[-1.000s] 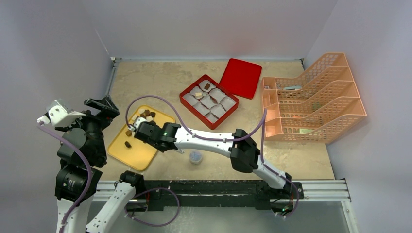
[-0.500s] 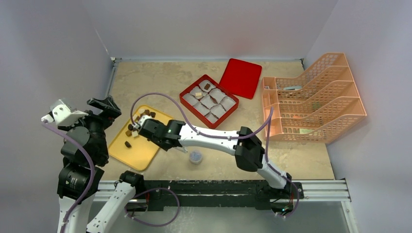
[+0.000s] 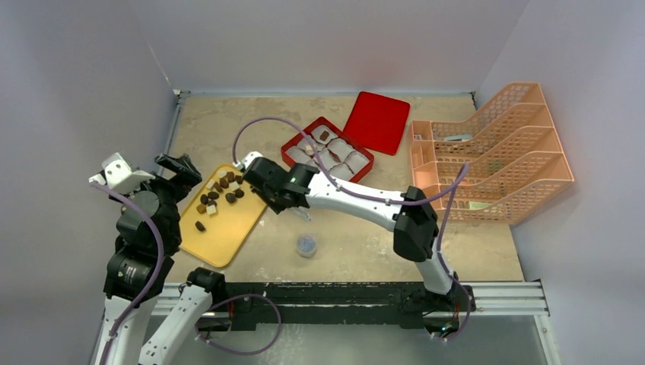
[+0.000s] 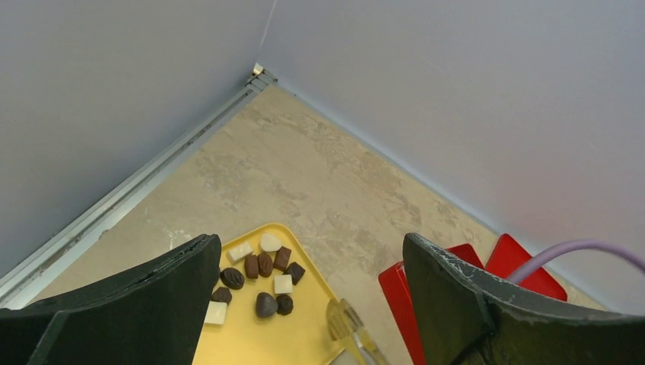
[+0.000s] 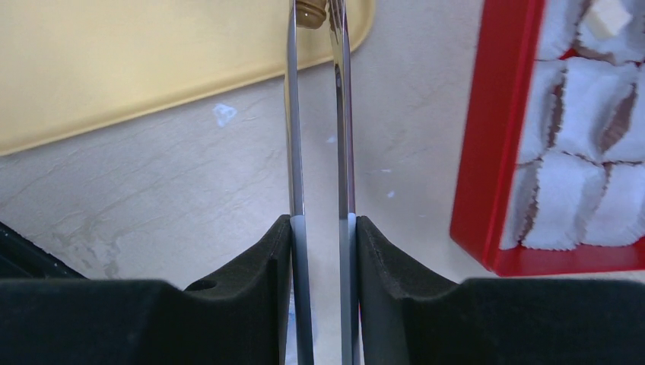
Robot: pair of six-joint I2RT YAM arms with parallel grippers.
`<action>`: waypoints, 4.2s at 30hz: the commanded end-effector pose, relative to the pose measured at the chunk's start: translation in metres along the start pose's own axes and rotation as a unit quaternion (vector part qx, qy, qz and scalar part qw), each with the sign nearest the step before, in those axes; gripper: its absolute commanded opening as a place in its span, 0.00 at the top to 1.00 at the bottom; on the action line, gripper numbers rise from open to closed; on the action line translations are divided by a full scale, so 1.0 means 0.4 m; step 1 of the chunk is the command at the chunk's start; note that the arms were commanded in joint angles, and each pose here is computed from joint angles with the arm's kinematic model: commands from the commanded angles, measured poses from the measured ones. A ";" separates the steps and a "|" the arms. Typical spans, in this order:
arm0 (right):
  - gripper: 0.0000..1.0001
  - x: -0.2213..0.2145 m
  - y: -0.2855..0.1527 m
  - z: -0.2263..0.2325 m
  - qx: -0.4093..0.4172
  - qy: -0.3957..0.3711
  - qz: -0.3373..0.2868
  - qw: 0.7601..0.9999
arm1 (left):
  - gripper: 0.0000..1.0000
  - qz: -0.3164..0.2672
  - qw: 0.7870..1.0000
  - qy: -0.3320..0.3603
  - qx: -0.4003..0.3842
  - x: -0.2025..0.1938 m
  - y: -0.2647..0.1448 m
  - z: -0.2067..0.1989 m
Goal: Pack the chocolate
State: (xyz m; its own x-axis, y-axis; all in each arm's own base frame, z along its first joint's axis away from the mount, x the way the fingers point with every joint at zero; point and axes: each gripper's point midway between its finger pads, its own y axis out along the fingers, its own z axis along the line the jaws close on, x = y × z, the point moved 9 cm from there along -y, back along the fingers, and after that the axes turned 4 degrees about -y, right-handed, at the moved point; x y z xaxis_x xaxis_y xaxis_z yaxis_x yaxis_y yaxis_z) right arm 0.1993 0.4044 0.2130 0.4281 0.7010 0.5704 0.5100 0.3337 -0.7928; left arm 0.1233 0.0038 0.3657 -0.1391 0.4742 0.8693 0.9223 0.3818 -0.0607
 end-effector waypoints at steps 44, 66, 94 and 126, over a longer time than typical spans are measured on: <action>0.72 -0.003 0.073 -0.381 -0.047 0.163 -0.031 0.985 | 0.11 0.084 0.994 0.074 -0.005 -0.178 0.099 -0.003; 0.58 0.030 -0.046 -0.421 -0.086 0.164 -0.055 0.981 | 0.11 0.077 0.995 0.061 -0.011 -0.143 0.084 -0.014; 0.58 0.135 -0.127 -0.178 -0.019 0.086 -0.136 0.987 | 0.11 -0.020 0.999 -0.014 -0.030 0.068 -0.022 -0.028; 0.54 0.112 0.031 0.109 0.040 -0.020 -0.069 0.997 | 0.12 -0.050 0.998 -0.025 -0.022 0.108 -0.045 -0.017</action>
State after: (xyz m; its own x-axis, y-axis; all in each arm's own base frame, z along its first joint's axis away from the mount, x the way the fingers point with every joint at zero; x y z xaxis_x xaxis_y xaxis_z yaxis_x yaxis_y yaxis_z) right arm 0.1875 0.4634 0.1975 0.3541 0.6959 0.6247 0.4719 0.4438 -0.7618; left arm 0.1072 0.0096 0.3969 -0.2105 0.4759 0.8540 0.9227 0.3854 0.0126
